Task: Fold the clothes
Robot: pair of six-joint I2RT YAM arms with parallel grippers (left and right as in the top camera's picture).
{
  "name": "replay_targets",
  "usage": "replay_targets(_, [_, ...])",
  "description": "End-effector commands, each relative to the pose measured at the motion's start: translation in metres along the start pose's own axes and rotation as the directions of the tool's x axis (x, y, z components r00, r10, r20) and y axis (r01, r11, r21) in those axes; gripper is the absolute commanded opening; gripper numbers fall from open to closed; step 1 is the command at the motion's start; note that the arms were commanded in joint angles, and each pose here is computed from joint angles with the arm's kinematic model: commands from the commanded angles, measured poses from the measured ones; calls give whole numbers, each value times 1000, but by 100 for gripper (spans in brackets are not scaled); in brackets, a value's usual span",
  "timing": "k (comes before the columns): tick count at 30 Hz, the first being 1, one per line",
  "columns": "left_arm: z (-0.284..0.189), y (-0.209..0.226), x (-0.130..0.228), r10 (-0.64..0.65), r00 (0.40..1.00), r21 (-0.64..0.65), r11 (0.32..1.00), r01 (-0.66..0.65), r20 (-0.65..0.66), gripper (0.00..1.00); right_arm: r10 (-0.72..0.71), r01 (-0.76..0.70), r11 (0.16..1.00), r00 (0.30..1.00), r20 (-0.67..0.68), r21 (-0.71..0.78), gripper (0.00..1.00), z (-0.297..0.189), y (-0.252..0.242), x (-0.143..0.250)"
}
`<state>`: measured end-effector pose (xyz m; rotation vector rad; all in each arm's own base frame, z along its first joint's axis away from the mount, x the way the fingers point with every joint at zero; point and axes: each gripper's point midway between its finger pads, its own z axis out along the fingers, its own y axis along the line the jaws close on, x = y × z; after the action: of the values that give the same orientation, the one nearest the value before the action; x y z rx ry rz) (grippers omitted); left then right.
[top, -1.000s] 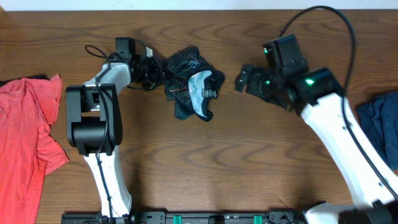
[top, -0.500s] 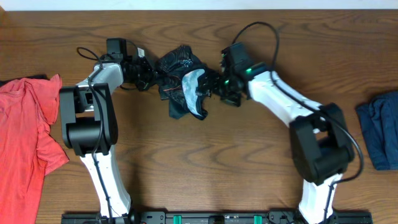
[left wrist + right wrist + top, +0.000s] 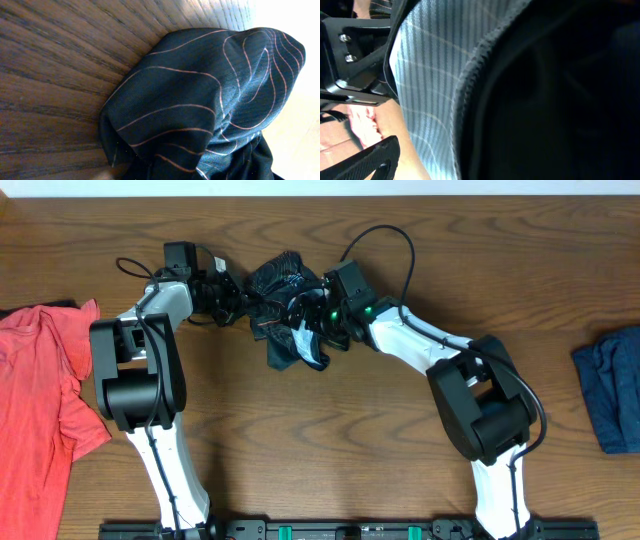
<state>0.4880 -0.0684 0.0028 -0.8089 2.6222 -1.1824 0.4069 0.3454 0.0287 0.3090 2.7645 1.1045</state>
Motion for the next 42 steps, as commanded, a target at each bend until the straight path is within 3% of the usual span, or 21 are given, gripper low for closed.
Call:
replay_targets(1, [11,64,0,-81,996,-182,979,87,38,6,104,-101,992,994,-31,76,99,30,-38,10])
replay_targets(15, [12,57,4,-81,997,-146,986,82,12,6,210,-214,976,972,108,26,99,64,-61,-22])
replay_targets(17, [12,57,4,-81,997,-144,986,82,10,6,219,-223,975,967,130,14,84,62,-60,-29])
replay_targets(18, [12,57,4,-81,997,-143,986,82,10,6,224,-226,974,965,138,3,70,61,-59,-32])
replay_targets(19, [12,57,5,-82,997,-143,986,82,9,6,231,-232,973,962,146,-10,39,60,-58,-36])
replay_targets(20, [12,56,5,-82,997,-142,986,82,8,6,249,-250,968,956,154,-14,20,59,-59,-40])
replay_targets(24, [12,55,6,-83,997,-134,987,82,3,6,282,-281,959,943,175,-26,2,55,-62,-49])
replay_targets(27, [13,51,8,-85,996,-110,990,82,-16,6,259,-260,965,947,190,-19,1,51,-67,-56])
replay_targets(28, [13,49,10,-86,996,-99,992,83,-23,9,226,-227,974,954,196,-16,1,48,-69,-61])
replay_targets(29, [13,48,10,-87,996,-94,992,84,-27,33,203,-204,979,959,196,-16,1,47,-69,-63])
replay_targets(31, [13,47,10,-87,996,-93,992,84,-29,68,150,-148,989,970,191,-22,1,42,-68,-69])
replay_targets(33, [13,47,10,-87,996,-92,992,84,-28,94,96,-91,995,978,188,-35,1,36,-64,-77])
replay_targets(35, [13,47,10,-87,996,-93,992,84,-29,100,60,-54,998,978,201,-36,1,25,-62,-86])
replay_targets(42, [13,47,11,-87,996,-89,992,84,-30,98,-95,97,995,948,304,8,1,-33,-38,-127])
